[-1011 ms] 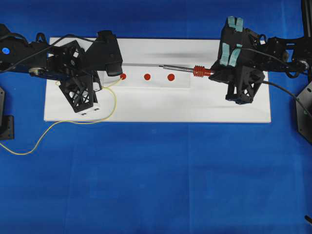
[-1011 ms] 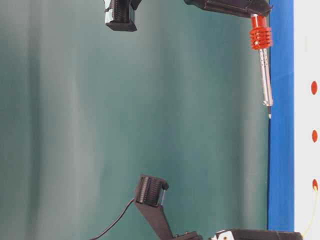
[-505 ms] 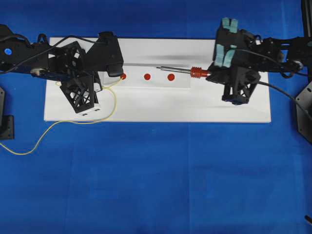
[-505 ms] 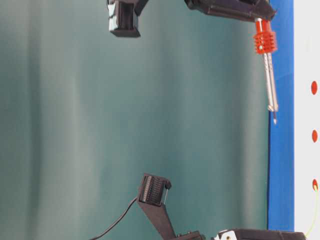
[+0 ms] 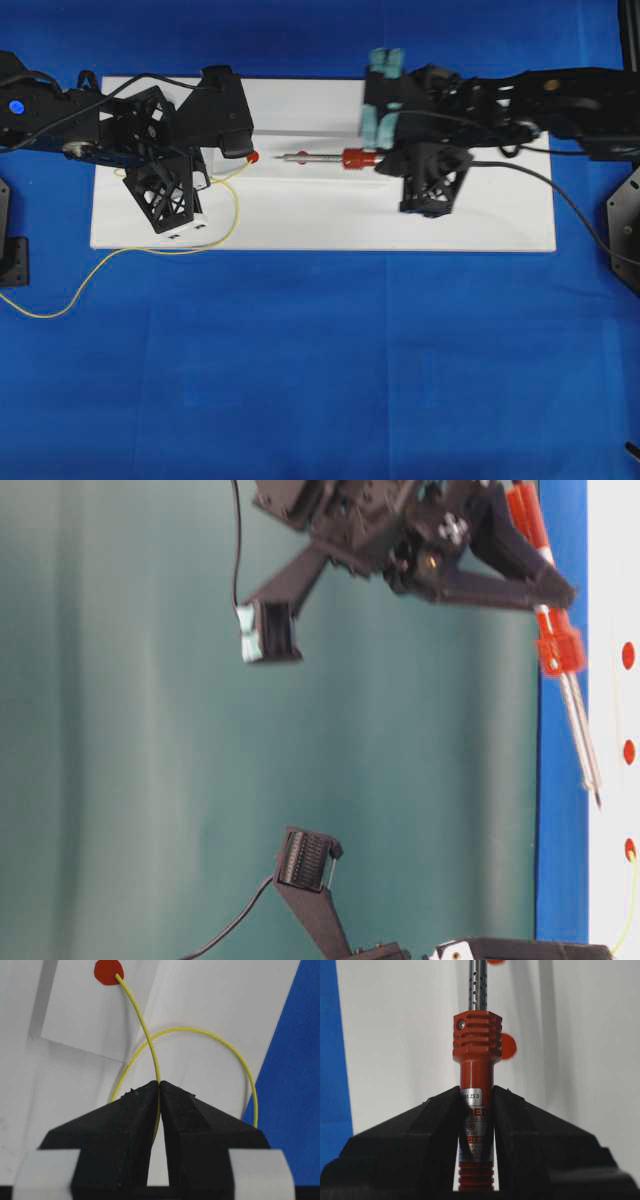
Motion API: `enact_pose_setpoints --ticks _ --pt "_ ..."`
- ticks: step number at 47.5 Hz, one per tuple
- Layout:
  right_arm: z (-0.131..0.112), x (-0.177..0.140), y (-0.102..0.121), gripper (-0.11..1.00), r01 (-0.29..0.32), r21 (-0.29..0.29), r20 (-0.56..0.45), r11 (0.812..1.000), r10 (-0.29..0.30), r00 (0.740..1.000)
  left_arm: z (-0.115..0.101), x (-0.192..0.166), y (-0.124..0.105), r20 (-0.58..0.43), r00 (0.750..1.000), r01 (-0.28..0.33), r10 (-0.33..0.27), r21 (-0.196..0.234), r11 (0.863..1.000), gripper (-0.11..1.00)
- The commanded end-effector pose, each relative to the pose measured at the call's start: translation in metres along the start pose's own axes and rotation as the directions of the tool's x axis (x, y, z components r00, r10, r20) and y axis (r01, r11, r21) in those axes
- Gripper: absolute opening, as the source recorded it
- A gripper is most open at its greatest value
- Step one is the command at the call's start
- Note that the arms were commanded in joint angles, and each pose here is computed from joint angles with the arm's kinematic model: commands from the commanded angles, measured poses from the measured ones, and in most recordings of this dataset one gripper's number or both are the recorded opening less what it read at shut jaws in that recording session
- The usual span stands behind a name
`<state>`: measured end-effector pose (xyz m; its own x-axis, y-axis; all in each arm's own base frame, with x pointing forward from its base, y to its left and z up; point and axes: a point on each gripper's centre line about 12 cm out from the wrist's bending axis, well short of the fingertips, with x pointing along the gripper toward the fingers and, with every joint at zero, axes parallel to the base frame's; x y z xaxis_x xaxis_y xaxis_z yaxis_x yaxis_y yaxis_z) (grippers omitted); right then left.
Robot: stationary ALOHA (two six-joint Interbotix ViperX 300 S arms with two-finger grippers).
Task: Touch the tip of the soldering iron to the tip of the solder at the mark.
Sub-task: 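Move the iron tip leftward toward the solder tip at the left red dot, then hold the iron tip against the solder tip at the left dot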
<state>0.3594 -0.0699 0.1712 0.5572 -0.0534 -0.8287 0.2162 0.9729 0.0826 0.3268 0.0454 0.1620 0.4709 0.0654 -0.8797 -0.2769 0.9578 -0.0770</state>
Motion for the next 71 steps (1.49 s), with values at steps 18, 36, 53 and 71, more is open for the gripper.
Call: enact_pose_setpoints --ticks 18,36,53,71 --pt "0.031 0.005 0.001 0.06 0.005 -0.030 0.002 1.000 -0.005 1.000 0.005 -0.004 -0.001 0.018 1.000 0.004 -0.004 0.001 1.000 0.03" --pt "0.029 0.011 0.000 0.06 0.010 -0.039 -0.014 0.999 -0.010 1.000 0.005 -0.004 -0.001 0.020 1.000 0.003 -0.003 0.004 1.000 0.03" --pt "0.030 0.013 -0.001 0.06 0.017 -0.054 -0.017 0.998 -0.018 1.000 0.006 -0.004 -0.002 0.021 1.000 0.005 -0.005 -0.006 1.000 0.03" --pt "0.029 0.015 -0.001 0.06 0.017 -0.055 -0.023 0.998 -0.018 1.000 0.006 -0.004 -0.004 0.017 1.000 0.008 -0.008 -0.005 1.000 0.03"
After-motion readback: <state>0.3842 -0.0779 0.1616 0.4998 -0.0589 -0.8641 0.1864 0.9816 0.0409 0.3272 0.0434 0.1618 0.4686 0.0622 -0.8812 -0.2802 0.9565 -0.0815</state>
